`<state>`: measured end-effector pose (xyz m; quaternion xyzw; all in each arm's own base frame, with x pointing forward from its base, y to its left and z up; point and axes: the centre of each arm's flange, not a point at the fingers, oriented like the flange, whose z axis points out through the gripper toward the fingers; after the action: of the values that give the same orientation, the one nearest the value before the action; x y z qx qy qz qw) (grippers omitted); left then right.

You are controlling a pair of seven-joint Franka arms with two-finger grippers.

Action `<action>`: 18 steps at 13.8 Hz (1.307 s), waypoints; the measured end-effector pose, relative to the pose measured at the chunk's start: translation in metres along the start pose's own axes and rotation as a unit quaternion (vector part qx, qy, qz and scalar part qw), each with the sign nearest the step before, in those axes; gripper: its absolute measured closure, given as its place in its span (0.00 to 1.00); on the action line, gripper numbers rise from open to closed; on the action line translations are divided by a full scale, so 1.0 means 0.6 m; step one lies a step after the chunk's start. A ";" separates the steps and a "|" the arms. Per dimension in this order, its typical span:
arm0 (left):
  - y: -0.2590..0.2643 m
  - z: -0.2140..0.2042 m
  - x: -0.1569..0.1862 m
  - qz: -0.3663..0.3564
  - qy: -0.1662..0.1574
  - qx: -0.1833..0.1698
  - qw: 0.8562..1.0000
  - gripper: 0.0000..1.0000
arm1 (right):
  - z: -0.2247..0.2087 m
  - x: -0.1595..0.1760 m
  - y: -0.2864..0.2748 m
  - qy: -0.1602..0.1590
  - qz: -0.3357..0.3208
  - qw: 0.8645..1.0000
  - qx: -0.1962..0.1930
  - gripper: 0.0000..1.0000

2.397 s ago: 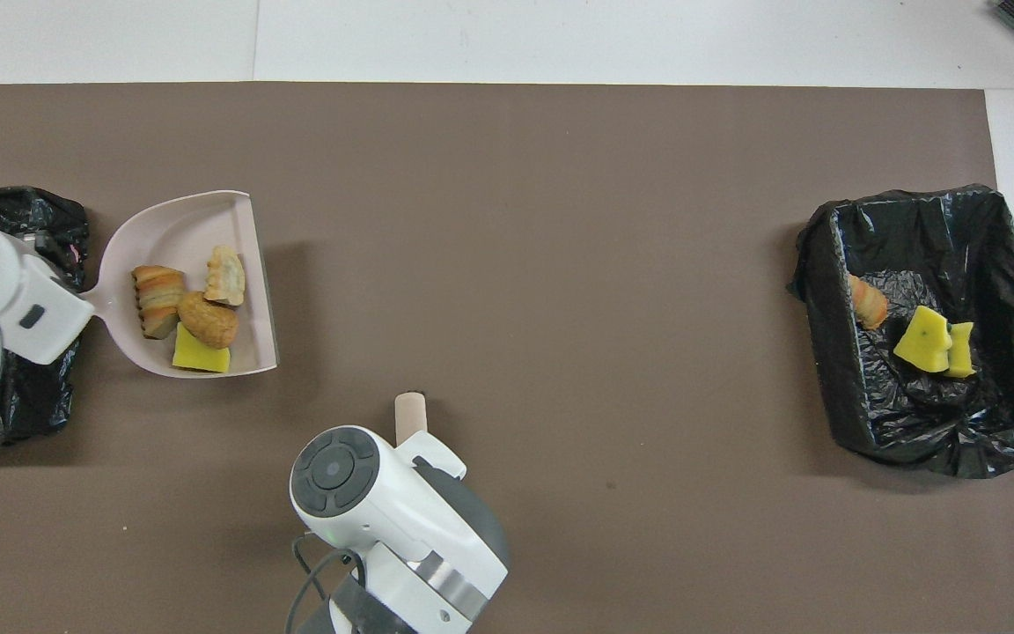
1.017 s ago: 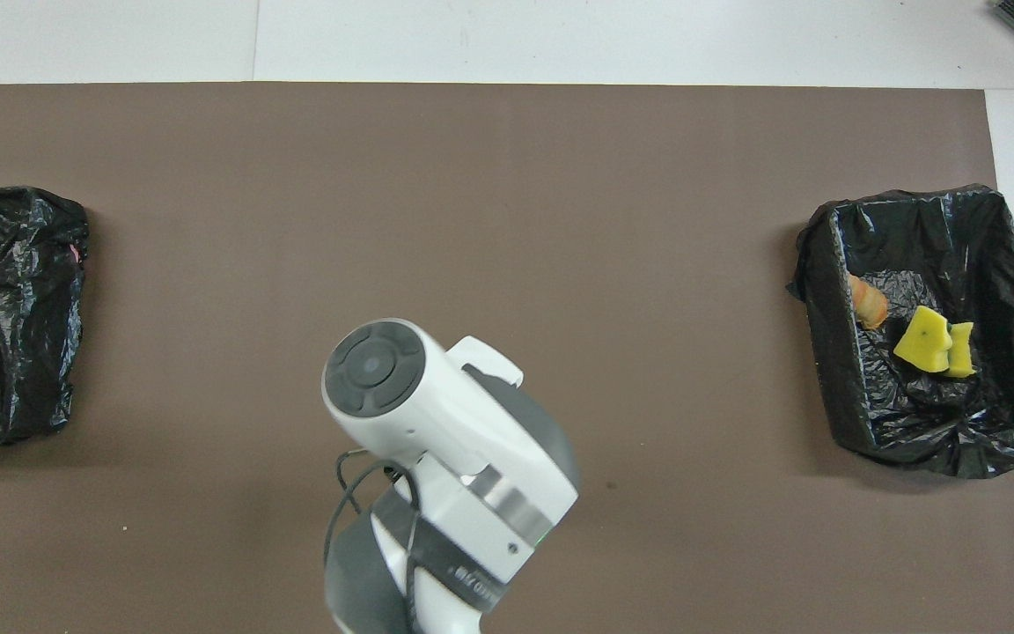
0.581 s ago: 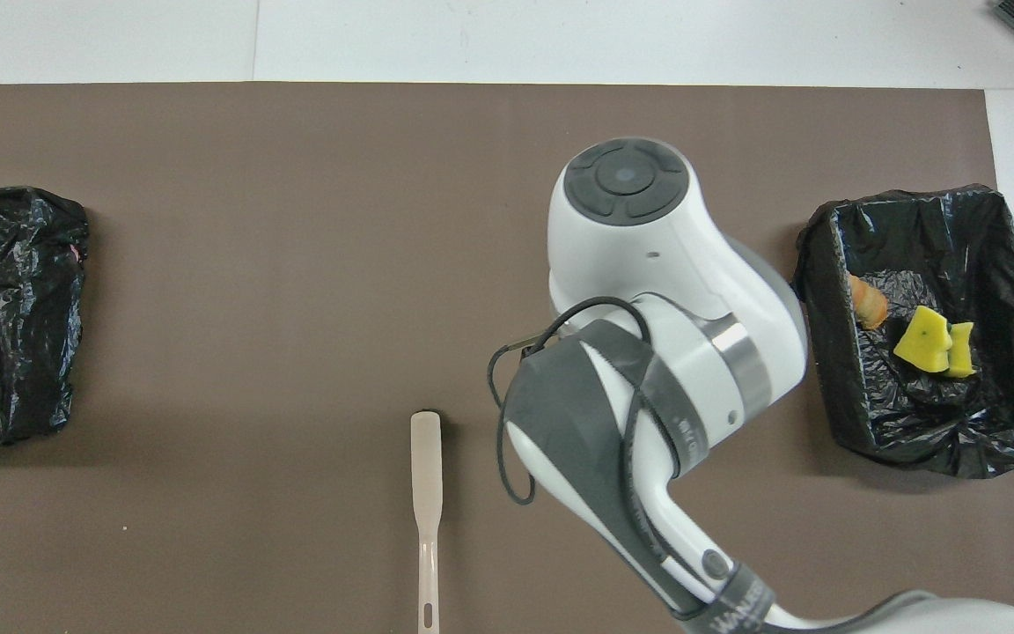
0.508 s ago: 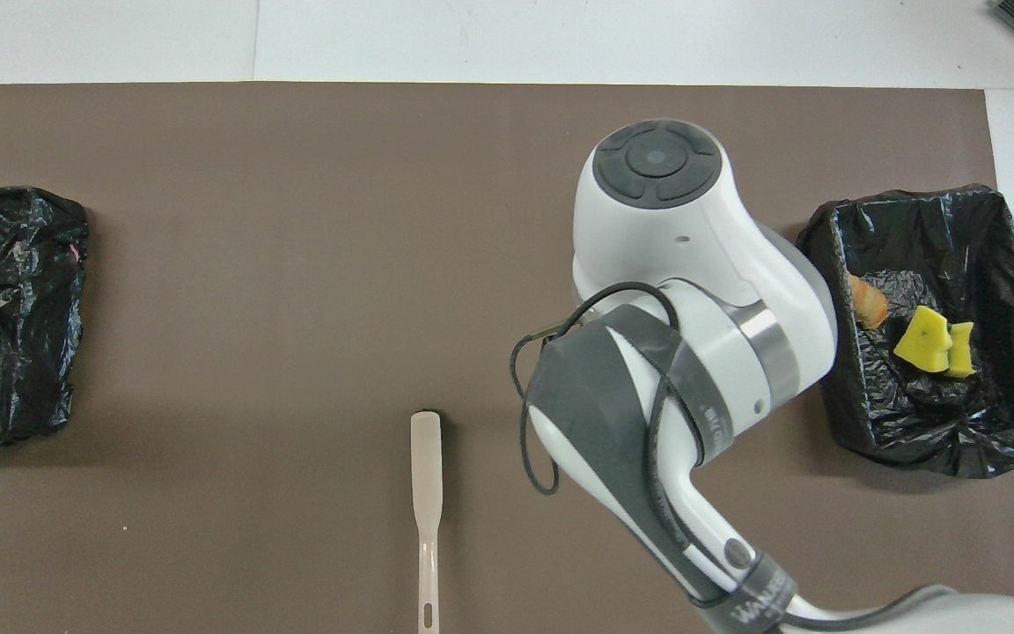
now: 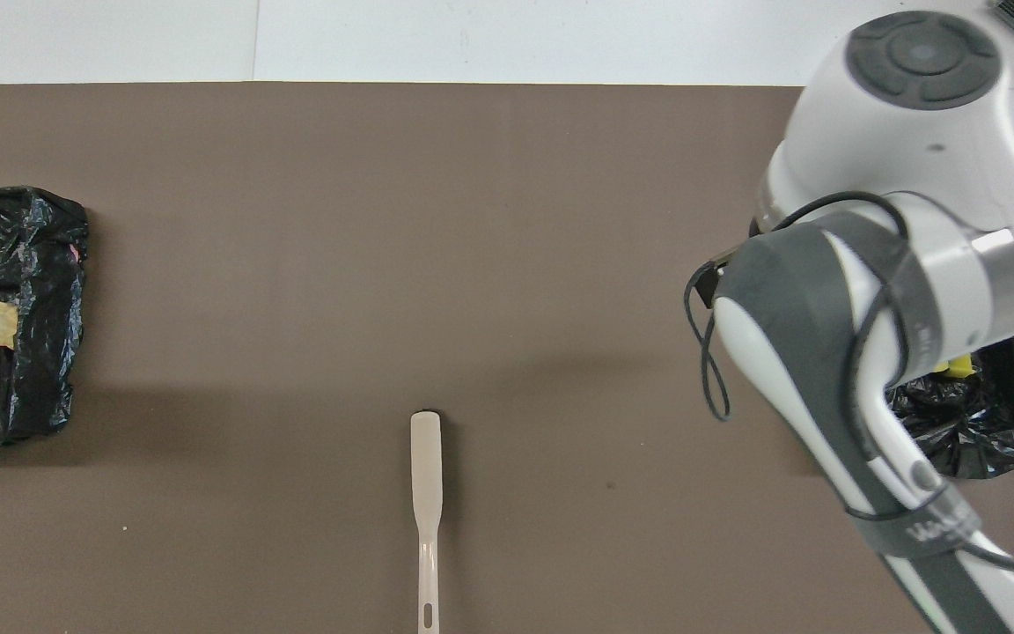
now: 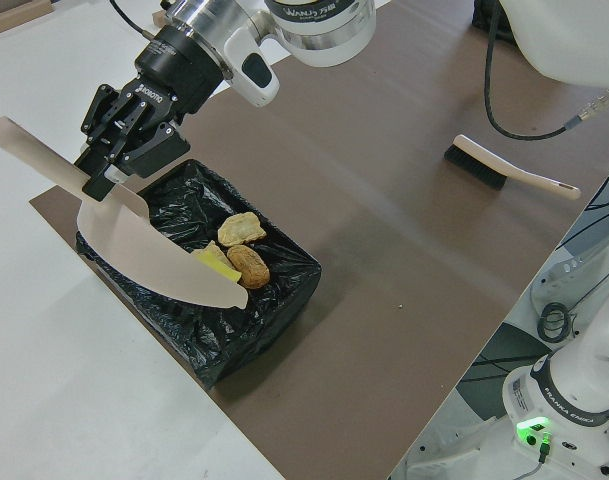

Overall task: Sweep and dump trash in bin
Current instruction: 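Lay the brush on the table with the right gripper and withdraw, then bring the dustpan back to the table center with the left gripper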

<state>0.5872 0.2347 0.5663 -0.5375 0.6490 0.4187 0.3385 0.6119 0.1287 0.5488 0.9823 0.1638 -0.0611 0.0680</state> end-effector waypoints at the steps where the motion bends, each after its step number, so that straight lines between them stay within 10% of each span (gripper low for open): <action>1: -0.002 -0.019 0.004 -0.006 -0.009 -0.008 1.000 0.68 | -0.010 -0.005 0.043 0.017 0.021 1.000 0.001 0.00; 9: -0.007 -0.067 0.005 -0.032 -0.070 -0.017 0.997 0.68 | -0.045 -0.052 0.187 0.065 0.128 0.989 0.030 0.00; 18: -0.054 -0.240 0.151 -0.133 0.156 0.009 0.979 0.68 | -0.109 -0.118 0.207 0.075 0.183 0.979 0.052 0.00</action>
<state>0.6028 0.0640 0.5404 -0.6747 0.6202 0.2755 0.2902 0.5926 0.0002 0.6370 0.9996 -0.0172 0.0182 0.0143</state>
